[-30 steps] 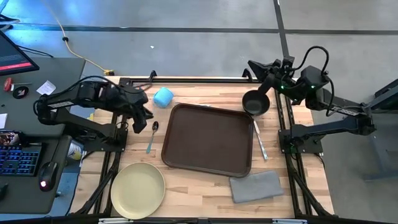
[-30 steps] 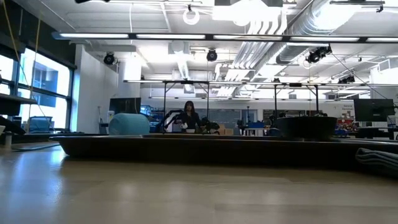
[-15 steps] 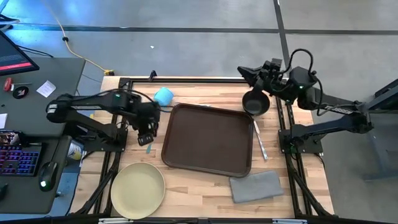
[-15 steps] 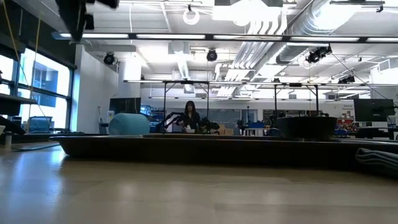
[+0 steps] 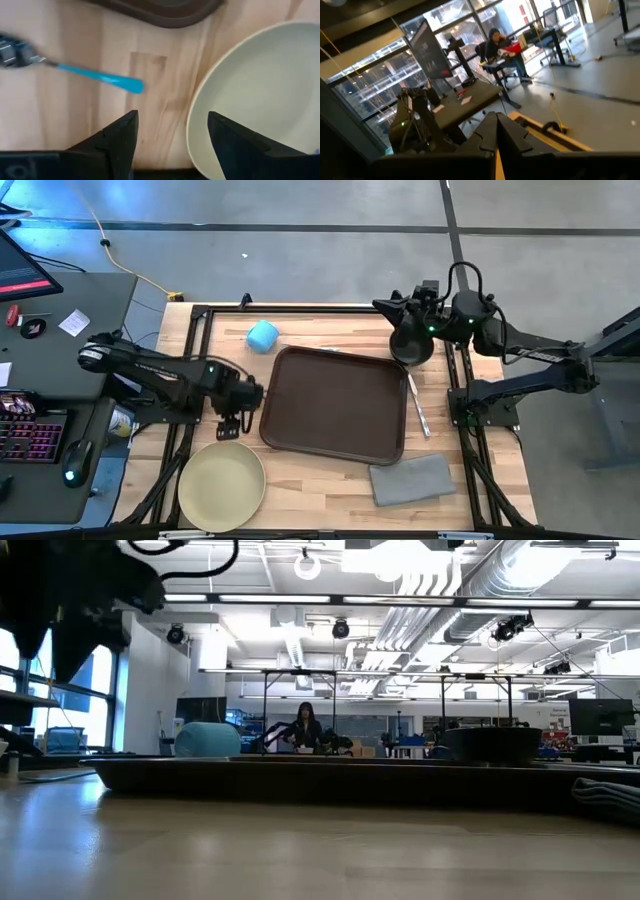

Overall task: Set up tray
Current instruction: Put the brown plate on top of the dark brown serving tray

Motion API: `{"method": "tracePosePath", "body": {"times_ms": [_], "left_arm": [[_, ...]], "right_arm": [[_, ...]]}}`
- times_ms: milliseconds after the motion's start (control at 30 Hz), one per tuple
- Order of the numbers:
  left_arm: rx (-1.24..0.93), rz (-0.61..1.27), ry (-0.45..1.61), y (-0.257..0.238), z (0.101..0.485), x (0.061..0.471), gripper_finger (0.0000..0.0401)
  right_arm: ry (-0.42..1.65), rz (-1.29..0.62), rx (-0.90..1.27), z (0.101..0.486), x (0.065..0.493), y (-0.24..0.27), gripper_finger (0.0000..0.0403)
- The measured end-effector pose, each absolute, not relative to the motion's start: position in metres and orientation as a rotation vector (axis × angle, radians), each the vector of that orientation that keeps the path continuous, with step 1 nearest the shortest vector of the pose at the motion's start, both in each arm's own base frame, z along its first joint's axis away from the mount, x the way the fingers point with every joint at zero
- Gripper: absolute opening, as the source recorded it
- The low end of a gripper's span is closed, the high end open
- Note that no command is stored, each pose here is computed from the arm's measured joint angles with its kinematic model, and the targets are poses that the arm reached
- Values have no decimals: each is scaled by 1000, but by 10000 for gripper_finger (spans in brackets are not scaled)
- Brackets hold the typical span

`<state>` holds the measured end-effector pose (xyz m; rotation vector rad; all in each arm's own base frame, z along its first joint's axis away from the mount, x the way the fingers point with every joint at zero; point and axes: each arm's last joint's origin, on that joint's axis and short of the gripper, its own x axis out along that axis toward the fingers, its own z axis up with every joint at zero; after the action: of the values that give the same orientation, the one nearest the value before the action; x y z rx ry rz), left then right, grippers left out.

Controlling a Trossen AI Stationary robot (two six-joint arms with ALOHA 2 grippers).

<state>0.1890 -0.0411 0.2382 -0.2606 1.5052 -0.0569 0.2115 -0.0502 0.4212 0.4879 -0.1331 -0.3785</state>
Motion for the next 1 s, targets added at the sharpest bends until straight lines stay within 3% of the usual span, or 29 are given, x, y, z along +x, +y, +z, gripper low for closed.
{"method": "tracePosePath", "body": {"times_ms": [400,667,1000], "left_arm": [[-105,-188,1542,-77,194,168,269],[-156,-110,1550,-77,174,161,260],[-251,-72,1487,-78,158,162,217]], "right_arm": [[-79,-383,572,414,212,-50,1],[-55,-358,574,413,213,-49,1],[-33,-365,597,410,212,-49,0]]}}
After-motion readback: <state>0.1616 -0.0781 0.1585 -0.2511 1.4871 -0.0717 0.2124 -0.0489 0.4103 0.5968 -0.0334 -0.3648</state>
